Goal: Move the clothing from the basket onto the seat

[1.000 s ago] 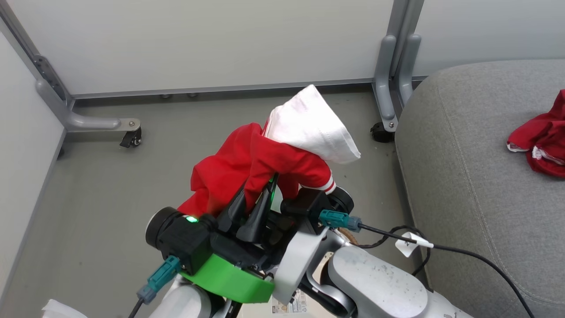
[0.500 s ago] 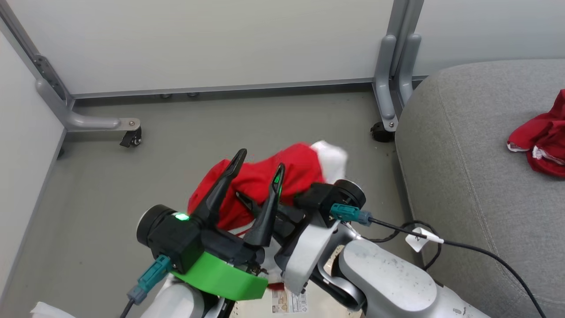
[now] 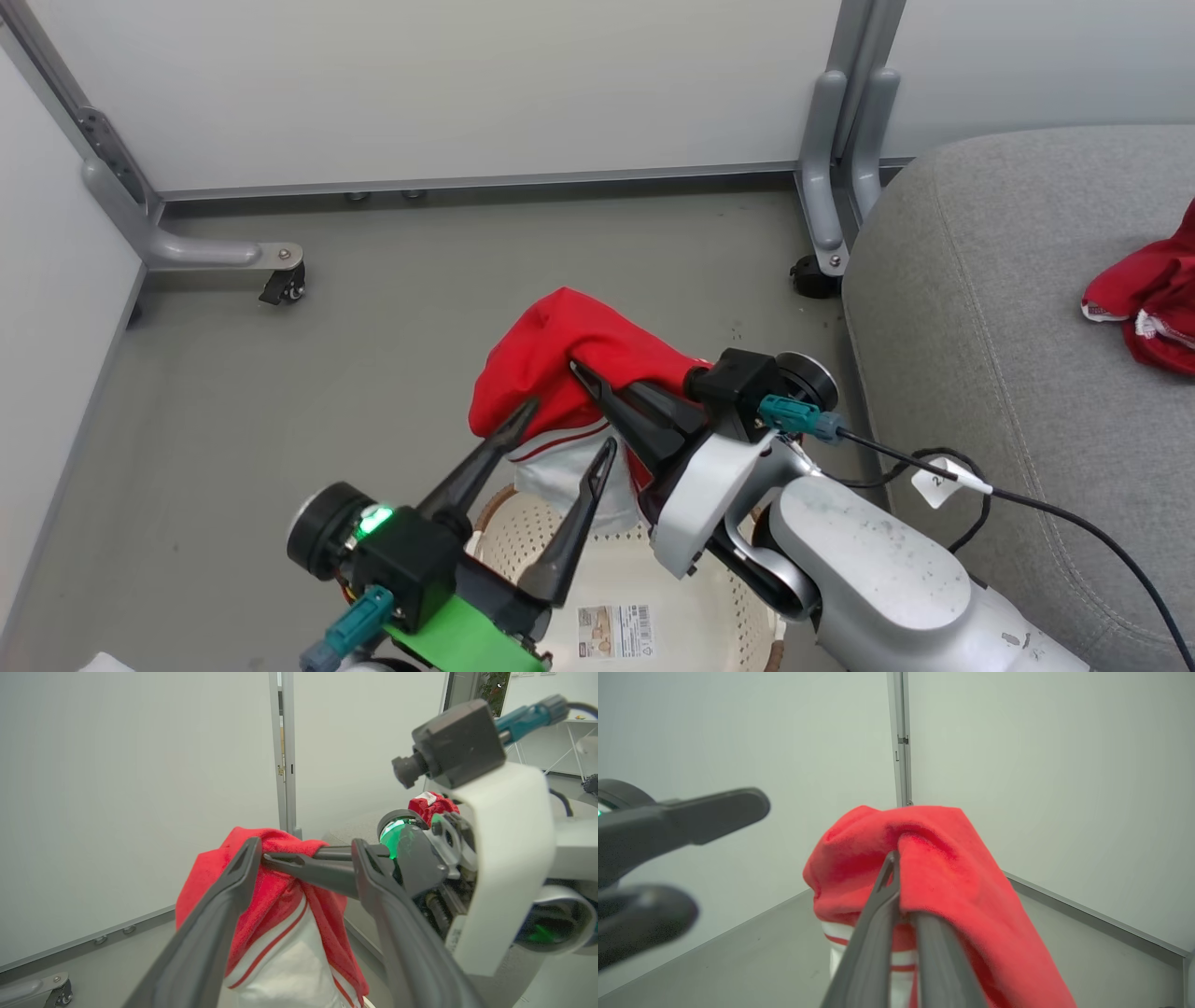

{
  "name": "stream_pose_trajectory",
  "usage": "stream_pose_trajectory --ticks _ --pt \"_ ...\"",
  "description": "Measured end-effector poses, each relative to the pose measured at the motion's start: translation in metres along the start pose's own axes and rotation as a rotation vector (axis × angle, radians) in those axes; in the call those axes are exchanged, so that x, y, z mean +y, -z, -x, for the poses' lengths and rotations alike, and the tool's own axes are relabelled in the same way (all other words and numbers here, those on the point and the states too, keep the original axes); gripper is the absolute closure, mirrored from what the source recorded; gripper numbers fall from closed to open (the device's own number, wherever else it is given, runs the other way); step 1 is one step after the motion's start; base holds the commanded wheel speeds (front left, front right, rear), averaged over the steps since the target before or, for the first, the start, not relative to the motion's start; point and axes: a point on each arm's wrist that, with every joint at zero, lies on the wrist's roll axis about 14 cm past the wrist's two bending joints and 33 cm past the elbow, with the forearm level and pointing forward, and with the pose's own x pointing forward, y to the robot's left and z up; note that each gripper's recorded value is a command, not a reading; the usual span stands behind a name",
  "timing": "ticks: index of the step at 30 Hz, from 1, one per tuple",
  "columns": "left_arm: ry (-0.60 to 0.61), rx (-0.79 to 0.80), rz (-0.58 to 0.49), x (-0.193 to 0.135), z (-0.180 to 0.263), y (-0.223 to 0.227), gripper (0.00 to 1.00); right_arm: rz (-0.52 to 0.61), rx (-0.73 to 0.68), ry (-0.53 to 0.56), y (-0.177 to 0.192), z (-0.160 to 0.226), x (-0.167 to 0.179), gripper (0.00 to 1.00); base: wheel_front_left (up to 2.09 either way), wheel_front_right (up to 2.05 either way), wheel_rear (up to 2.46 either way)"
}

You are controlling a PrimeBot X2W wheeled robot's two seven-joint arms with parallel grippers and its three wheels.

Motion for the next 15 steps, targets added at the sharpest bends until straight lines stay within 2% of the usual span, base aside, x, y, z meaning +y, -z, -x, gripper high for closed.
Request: stream_pose_trajectory --ticks 8,15 --pt "0.034 0.102 0.026 -0.014 0.012 0.027 0.00 -0.006 0.020 0.042 0.007 0.009 -0.011 1.00 0.00 0.00 0.00" --pt "0.034 0.127 0.029 -0.013 0.013 0.037 0.00 -0.013 0.031 0.065 0.012 0.015 -0.016 1.00 0.00 0.00 0.00"
